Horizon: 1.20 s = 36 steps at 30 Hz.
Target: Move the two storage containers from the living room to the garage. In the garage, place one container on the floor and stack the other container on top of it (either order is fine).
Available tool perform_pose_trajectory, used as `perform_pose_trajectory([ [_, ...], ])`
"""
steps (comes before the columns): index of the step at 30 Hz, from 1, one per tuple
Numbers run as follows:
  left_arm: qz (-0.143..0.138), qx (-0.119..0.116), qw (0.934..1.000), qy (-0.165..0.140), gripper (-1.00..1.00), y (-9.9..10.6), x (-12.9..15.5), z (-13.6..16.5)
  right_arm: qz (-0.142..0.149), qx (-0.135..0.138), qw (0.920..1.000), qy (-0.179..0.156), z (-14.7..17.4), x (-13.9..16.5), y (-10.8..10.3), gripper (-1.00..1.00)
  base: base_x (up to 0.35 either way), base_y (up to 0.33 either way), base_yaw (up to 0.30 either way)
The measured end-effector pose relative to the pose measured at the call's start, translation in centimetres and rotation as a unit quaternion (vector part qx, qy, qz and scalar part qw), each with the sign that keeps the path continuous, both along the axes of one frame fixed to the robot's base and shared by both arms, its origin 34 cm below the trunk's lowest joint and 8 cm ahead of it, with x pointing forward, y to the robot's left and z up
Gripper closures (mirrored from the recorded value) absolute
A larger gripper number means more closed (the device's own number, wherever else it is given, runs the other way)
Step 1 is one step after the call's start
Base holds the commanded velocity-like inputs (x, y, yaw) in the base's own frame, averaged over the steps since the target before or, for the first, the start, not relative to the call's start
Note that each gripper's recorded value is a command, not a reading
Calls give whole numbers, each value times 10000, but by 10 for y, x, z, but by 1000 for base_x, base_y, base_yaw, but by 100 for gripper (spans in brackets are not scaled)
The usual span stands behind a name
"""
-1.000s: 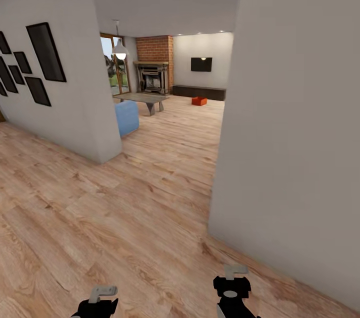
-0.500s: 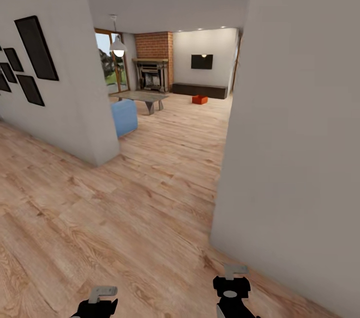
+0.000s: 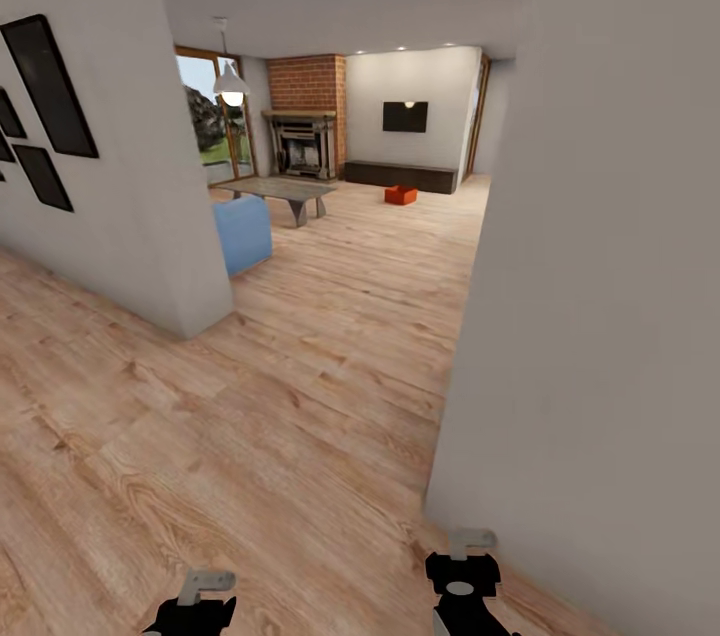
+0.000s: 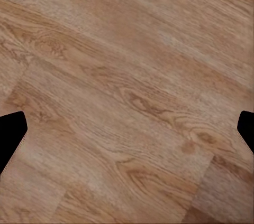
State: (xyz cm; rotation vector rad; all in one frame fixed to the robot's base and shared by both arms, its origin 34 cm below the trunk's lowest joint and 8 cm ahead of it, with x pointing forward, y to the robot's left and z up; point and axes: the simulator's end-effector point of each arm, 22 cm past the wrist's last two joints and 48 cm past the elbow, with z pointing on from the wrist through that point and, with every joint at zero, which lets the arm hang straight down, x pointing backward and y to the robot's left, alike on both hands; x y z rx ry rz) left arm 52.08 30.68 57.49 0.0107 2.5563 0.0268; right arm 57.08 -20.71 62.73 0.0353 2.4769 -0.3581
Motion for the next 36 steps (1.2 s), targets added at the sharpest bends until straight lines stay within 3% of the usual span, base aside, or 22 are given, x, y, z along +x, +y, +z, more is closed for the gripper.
perform_pose_trajectory([
  [10, -18, -1, 10000, -56, -100, -1, 2, 1, -6, -9, 10000, 0, 0, 0, -1, -100, 327, 35, 0],
  [36, -14, 2, 10000, -56, -100, -1, 1, 1, 19, 5, 10000, 4, -1, 0, -3, -100, 199, 261, 0],
])
